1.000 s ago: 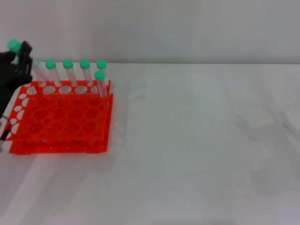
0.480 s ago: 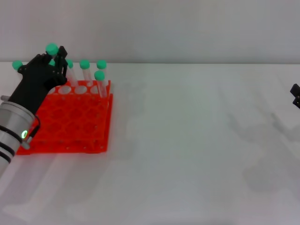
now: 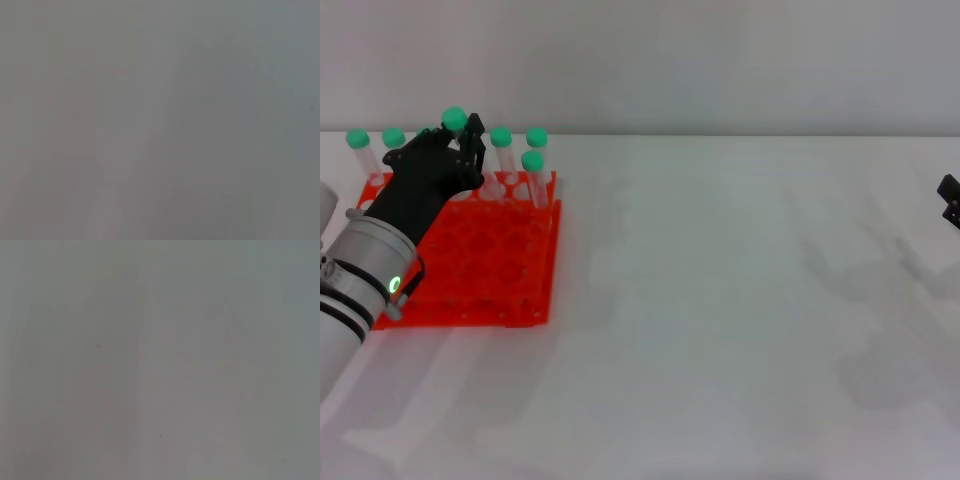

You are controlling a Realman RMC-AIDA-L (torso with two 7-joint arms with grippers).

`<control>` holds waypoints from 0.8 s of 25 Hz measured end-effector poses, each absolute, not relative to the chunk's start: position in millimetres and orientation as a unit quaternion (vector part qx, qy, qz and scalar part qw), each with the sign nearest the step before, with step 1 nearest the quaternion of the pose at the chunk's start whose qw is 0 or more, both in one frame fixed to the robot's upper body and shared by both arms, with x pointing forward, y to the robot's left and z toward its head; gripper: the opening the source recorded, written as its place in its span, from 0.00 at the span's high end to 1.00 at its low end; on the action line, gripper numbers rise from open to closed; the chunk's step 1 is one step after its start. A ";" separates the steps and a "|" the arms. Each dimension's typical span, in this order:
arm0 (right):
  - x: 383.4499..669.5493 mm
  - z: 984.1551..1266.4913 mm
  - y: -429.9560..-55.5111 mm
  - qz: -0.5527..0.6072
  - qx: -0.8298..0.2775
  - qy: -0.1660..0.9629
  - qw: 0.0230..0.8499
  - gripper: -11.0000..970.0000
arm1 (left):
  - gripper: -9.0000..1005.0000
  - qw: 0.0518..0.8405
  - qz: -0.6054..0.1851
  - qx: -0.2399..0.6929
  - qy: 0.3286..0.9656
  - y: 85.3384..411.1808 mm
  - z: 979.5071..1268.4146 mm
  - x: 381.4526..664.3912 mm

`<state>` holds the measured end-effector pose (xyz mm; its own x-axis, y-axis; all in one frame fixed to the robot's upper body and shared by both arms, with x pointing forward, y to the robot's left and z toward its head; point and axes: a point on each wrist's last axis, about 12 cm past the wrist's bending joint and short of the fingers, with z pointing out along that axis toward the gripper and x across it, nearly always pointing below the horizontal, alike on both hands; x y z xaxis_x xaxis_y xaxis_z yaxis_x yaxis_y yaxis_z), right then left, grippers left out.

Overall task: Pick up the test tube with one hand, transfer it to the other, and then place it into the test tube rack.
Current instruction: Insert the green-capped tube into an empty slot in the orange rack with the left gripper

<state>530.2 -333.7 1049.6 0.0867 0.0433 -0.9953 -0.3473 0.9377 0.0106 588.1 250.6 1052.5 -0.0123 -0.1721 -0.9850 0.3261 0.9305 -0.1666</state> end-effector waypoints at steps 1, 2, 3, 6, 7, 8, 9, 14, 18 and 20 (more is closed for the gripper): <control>530.3 1049.7 -333.8 0.134 -0.115 0.662 0.728 0.11 | 0.73 0.699 -0.177 0.057 0.691 250.2 1052.2 588.7; 530.3 1049.7 -333.8 0.134 -0.115 0.662 0.728 0.11 | 0.73 0.696 -0.175 0.059 0.694 249.8 1051.5 589.2; 530.3 1049.7 -333.8 0.134 -0.115 0.662 0.728 0.11 | 0.73 0.695 -0.173 0.060 0.695 249.3 1051.5 589.9; 530.3 1049.7 -333.7 0.134 -0.115 0.662 0.728 0.11 | 0.73 0.693 -0.169 0.066 0.698 247.8 1051.4 591.9; 530.1 1049.6 -333.7 0.134 -0.115 0.662 0.728 0.11 | 0.73 0.691 -0.167 0.068 0.700 247.3 1051.2 592.4; 529.9 1049.4 -333.7 0.134 -0.115 0.662 0.728 0.11 | 0.73 0.689 -0.166 0.070 0.702 246.8 1050.7 592.8; 529.6 1049.3 -333.7 0.135 -0.115 0.662 0.728 0.11 | 0.73 0.687 -0.166 0.071 0.704 246.4 1050.2 593.1; 528.3 1049.7 -333.7 0.137 -0.116 0.660 0.730 0.11 | 0.72 0.673 -0.158 0.083 0.717 242.2 1048.4 597.8; 527.3 1049.8 -333.7 0.138 -0.116 0.658 0.731 0.11 | 0.72 0.664 -0.151 0.098 0.726 238.2 1047.2 600.7; 527.2 1049.8 -333.7 0.138 -0.116 0.658 0.731 0.11 | 0.72 0.660 -0.148 0.102 0.729 235.9 1046.7 602.1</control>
<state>527.2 -333.7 1049.8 0.0962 0.0492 -0.9941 -0.3539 0.9352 0.0120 602.1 235.9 1046.7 -0.1074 -0.0458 -0.9932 0.3446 0.9353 -0.0804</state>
